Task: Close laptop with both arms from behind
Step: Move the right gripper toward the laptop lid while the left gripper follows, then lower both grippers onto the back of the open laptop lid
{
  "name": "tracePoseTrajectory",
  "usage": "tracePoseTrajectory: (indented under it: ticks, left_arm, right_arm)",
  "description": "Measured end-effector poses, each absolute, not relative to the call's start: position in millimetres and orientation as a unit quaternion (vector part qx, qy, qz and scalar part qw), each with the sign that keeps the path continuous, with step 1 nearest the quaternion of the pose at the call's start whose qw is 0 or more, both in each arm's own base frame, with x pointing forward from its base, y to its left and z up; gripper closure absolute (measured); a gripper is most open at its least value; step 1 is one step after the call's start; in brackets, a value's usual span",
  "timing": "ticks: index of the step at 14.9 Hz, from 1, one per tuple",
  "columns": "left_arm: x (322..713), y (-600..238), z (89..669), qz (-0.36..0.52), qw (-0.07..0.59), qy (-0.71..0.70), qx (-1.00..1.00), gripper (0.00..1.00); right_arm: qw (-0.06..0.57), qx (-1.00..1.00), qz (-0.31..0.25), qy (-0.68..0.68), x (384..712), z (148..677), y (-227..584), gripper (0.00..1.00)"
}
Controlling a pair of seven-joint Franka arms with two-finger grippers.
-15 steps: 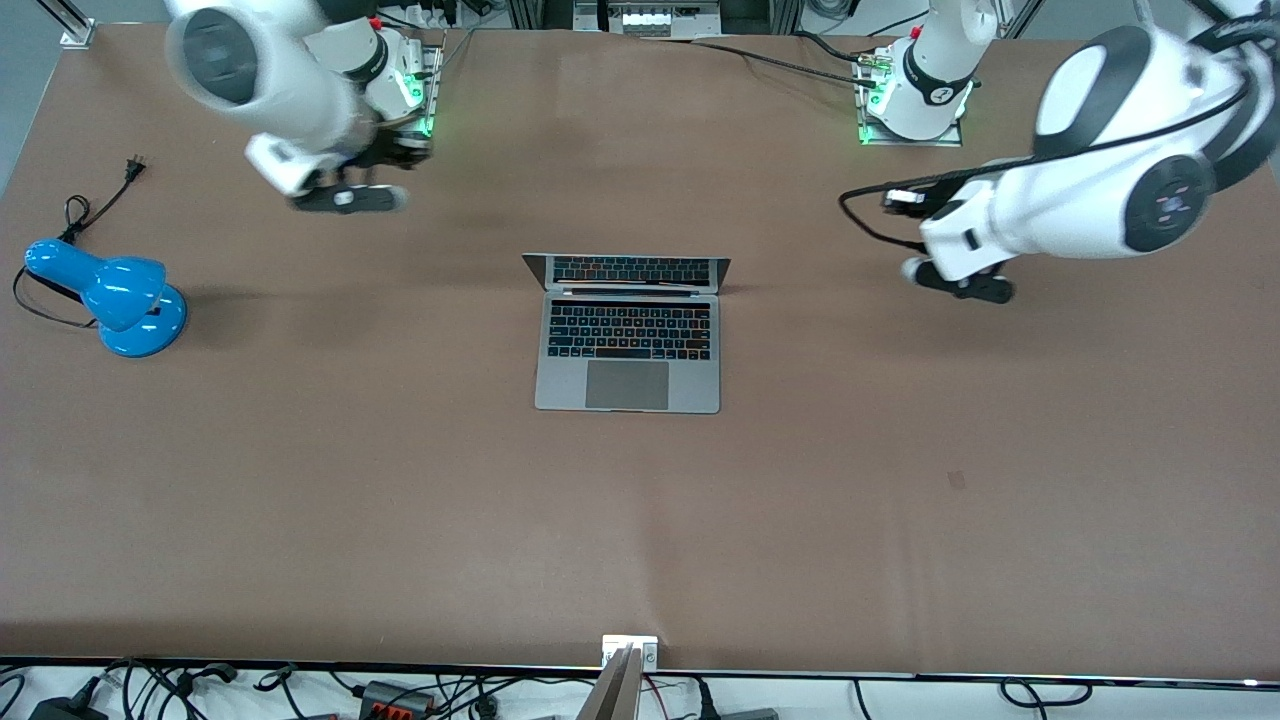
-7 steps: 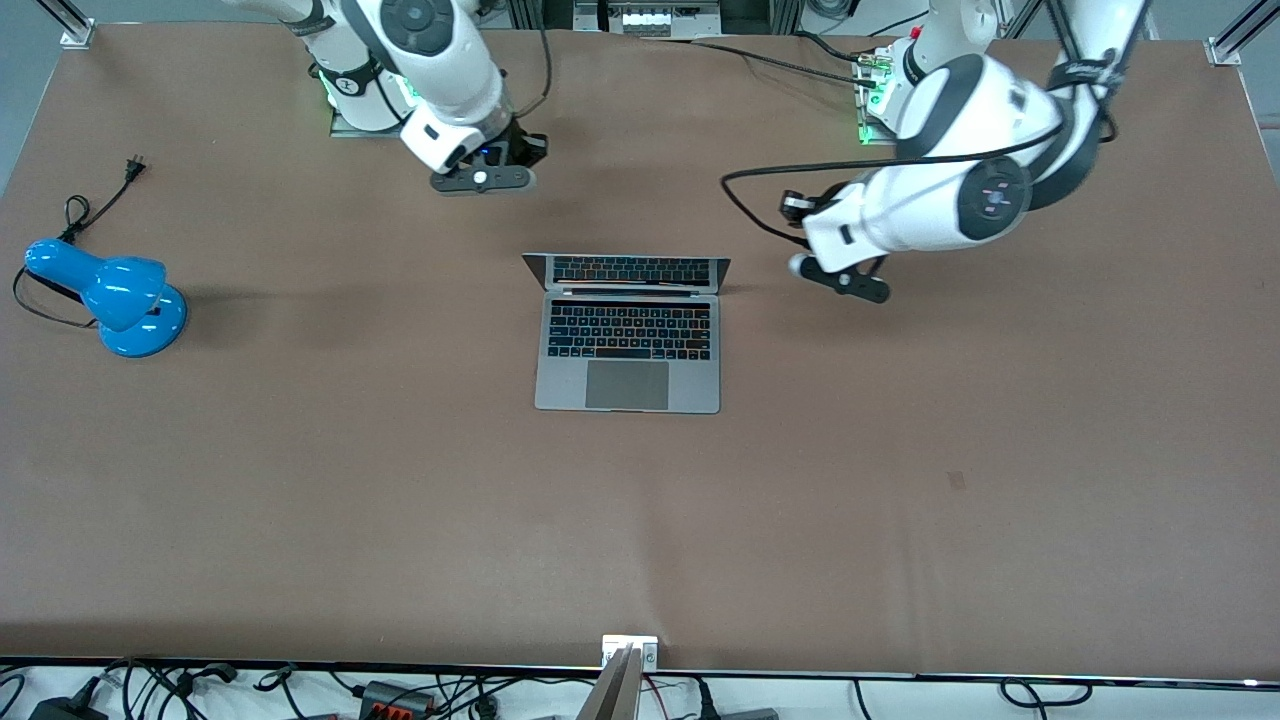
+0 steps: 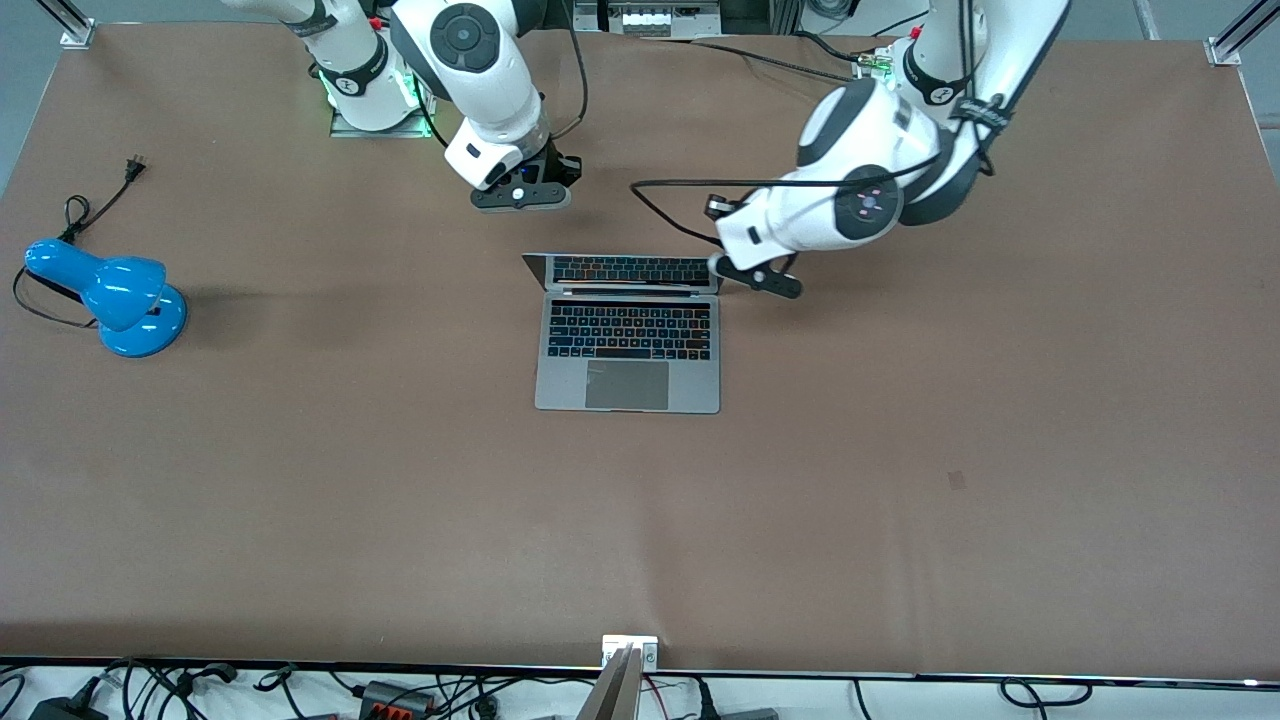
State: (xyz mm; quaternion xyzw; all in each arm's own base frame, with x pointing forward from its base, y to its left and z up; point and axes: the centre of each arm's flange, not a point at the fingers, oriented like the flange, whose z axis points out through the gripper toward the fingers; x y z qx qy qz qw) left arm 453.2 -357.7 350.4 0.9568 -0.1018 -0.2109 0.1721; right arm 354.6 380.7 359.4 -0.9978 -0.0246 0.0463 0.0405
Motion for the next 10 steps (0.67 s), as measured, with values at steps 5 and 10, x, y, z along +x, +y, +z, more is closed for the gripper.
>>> tracePoseTrajectory:
  ticks: [5,10]
  left_arm:
    - [457.5,-366.0,329.1,-0.204,0.181,-0.095,0.957,0.99]
    - [464.5,-365.3,308.1,-0.204,0.188,-0.083,0.957,0.99]
  right_arm:
    - [0.03,-0.998,0.009,-0.049,363.6,344.6,385.0,0.99]
    - [0.041,-0.997,-0.034,-0.055,380.2,345.7,382.1,0.99]
